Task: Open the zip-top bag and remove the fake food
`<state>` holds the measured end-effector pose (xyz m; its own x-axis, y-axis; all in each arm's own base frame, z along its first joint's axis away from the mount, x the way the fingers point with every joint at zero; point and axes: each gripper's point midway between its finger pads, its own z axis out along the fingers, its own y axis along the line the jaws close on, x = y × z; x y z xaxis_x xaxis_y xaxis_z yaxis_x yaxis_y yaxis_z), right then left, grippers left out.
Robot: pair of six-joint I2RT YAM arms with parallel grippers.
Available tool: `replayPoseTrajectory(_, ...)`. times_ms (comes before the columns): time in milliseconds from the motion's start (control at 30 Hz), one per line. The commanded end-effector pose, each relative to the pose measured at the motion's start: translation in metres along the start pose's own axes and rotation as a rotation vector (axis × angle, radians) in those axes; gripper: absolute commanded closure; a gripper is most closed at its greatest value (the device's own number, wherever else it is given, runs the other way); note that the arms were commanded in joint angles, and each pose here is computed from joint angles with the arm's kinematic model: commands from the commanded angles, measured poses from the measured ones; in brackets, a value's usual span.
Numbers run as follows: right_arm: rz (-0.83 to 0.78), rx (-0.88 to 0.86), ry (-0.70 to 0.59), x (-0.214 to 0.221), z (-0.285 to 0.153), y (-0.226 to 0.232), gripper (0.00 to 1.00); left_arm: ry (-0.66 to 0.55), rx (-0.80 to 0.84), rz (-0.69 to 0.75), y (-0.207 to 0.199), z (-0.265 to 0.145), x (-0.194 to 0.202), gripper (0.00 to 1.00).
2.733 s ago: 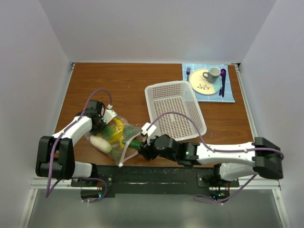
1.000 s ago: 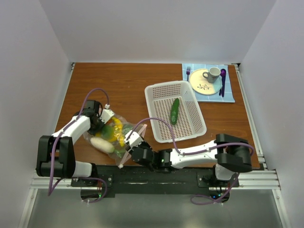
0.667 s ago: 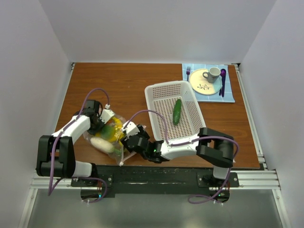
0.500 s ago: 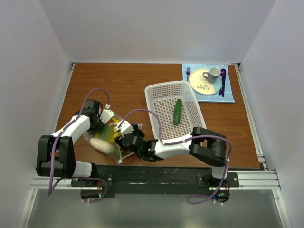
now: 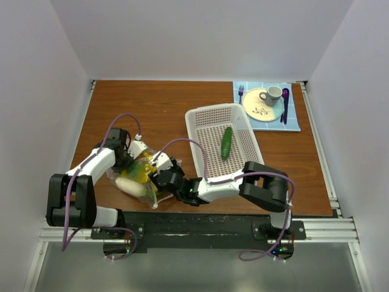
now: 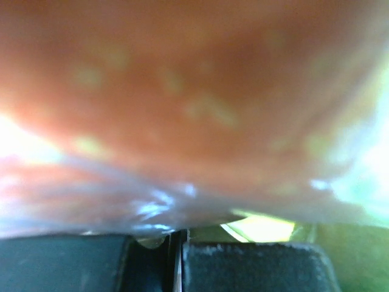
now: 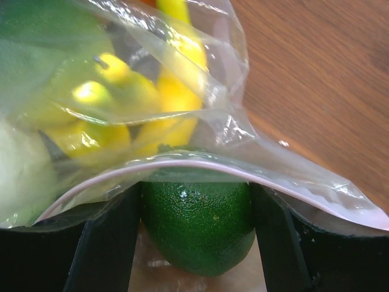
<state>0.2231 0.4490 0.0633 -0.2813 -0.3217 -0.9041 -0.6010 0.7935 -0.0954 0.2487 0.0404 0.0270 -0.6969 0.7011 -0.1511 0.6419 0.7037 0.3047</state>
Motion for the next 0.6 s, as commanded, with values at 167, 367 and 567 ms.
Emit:
replayPoseTrajectory(167, 0.077, -0.083, 0.004, -0.017, -0.056, -0.020, 0.81, 0.032, 0.066, 0.003, -0.017, 0.006, 0.016, 1.00)
replayPoseTrajectory(367, 0.123, -0.082, -0.072, -0.060, -0.109, -0.053, 0.84, 0.045, 0.067, -0.002, -0.017, 0.009, 0.018, 1.00)
replayPoseTrajectory(567, 0.238, 0.104, -0.215, -0.096, -0.156, -0.132, 0.82, 0.035, 0.072, -0.016, -0.016, 0.008, 0.014, 1.00)
